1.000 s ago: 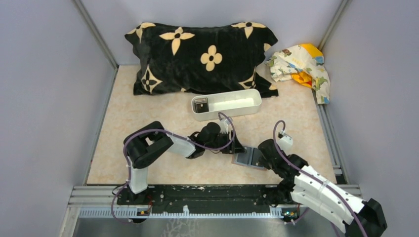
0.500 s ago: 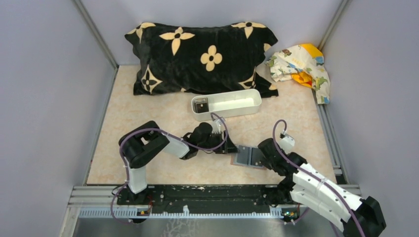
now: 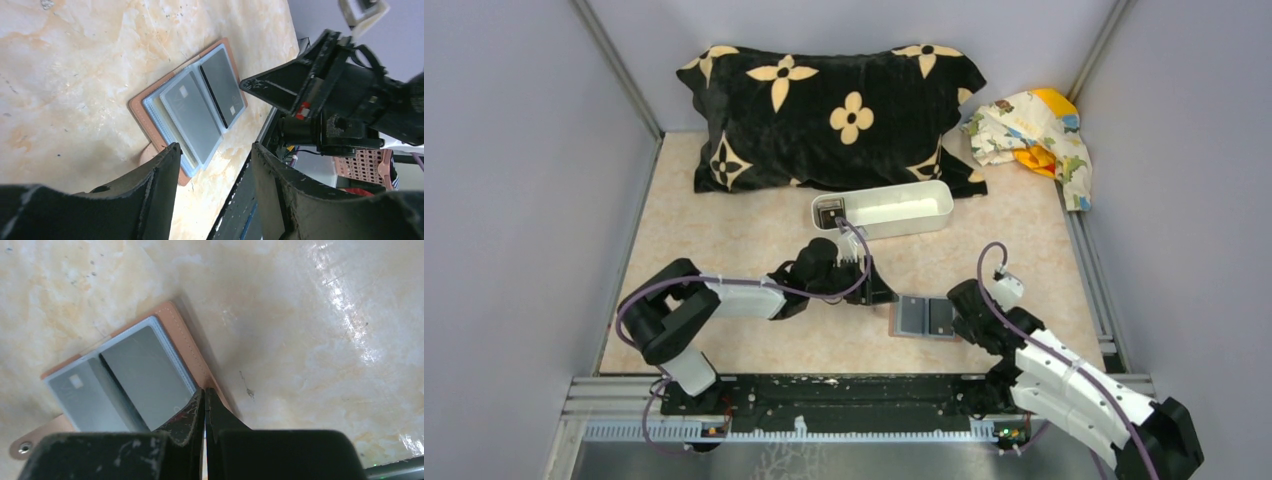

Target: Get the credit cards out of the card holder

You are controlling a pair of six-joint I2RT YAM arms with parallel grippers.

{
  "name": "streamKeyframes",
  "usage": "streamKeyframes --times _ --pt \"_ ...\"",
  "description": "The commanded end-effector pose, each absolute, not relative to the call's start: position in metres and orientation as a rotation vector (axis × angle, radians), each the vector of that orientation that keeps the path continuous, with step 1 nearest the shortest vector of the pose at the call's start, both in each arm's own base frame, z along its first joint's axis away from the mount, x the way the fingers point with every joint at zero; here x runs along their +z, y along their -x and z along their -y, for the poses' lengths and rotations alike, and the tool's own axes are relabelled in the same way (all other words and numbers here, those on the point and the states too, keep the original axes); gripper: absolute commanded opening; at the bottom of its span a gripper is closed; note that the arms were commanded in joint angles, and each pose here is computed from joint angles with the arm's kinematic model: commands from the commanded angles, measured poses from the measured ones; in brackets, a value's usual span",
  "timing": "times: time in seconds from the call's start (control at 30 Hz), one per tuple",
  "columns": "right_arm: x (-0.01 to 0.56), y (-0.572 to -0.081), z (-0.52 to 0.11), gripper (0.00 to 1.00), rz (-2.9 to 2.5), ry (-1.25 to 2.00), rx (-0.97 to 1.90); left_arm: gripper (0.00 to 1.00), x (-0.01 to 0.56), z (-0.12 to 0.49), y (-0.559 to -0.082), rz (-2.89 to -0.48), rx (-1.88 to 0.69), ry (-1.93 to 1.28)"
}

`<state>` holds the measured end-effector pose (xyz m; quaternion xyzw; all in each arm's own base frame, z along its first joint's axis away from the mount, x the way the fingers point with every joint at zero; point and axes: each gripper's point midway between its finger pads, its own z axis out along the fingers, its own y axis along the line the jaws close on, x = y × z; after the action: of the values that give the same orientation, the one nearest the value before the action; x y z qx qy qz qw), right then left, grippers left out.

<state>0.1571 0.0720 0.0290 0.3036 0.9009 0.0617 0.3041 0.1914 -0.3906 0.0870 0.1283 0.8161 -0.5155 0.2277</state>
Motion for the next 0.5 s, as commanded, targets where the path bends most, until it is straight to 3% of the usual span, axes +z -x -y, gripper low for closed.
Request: streamKeyframes --times 0.0,0.33,0.47 --pt "0.02 -0.161 -0.077 0.0 -2.405 -0.812 0.16 0.6 0.094 0.378 -0.193 -2.224 -1.377 -0.383" --pt "0.024 -0.167 -0.099 0.0 -2.427 -0.775 0.287 0.69 0.13 0.388 -0.186 -2.176 -1.501 -0.401" --pt "0.023 -0.166 -0.106 0.0 -2.421 -0.785 0.34 0.66 0.147 0.392 -0.183 -2.077 -1.58 -0.432"
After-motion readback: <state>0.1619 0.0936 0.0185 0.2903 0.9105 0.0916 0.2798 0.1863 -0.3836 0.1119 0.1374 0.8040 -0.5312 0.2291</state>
